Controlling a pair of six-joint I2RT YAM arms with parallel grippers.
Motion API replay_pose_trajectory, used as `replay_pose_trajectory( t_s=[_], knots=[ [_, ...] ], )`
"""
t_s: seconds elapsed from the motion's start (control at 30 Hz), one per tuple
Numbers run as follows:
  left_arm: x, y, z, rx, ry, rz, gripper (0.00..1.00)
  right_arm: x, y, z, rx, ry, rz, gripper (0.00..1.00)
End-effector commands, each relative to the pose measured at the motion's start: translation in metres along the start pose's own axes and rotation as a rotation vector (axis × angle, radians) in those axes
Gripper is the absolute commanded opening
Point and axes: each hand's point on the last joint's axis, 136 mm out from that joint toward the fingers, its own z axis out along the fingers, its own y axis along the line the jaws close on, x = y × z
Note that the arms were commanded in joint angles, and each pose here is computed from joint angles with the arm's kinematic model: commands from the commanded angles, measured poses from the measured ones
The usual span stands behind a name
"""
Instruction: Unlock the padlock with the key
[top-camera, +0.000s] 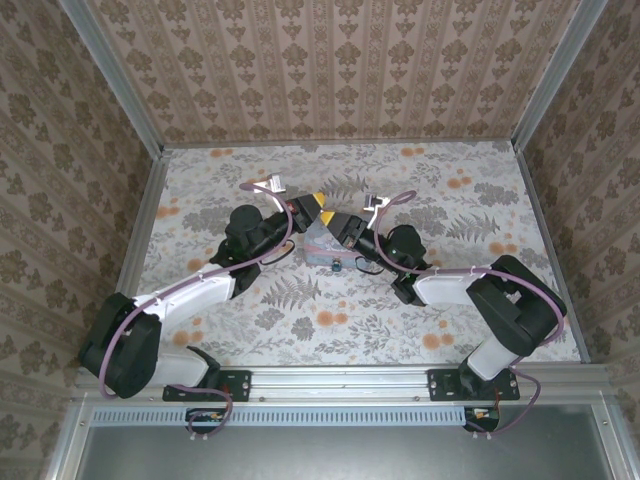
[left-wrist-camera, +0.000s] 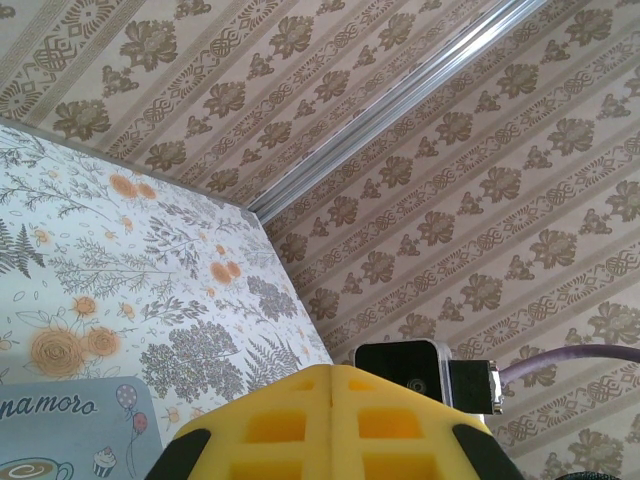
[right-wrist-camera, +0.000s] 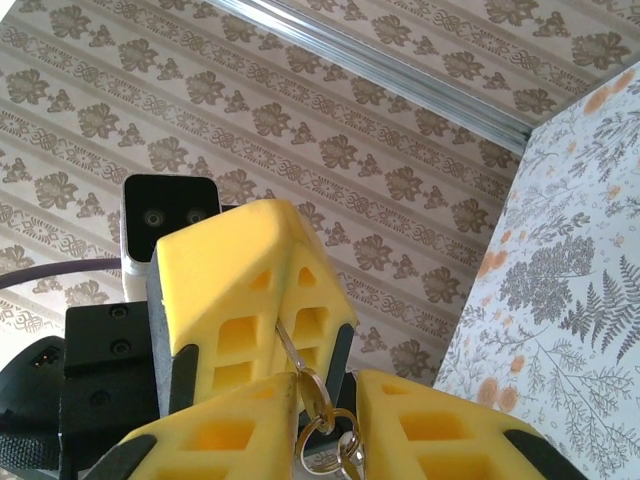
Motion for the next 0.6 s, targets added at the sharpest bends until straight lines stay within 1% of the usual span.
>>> replay_pose_trajectory(
  t_s=[0.0, 0.27, 0.43, 0.57],
  knots=[
    [-0.008, -0.009, 0.0, 0.026, -0.03, 0.01, 0.0, 0.0, 0.008, 0.002, -0.04, -0.003, -0.011, 0.23],
    [-0.006, -0.007, -0.001, 0.023, -0.027, 0.005, 0.0, -0.004, 0.011, 0.002, -0.043, -0.017, -0.01, 0.13],
    [-0.004, -0.003, -0.008, 0.006, -0.035, 0.003, 0.0, -0.012, 0.011, -0.001, -0.037, -0.049, -0.012, 0.0],
    [-0.003, 0.001, -0.013, -0.005, -0.04, 0.0, 0.0, -0.016, 0.011, -0.003, -0.032, -0.063, -0.01, 0.0]
  ],
)
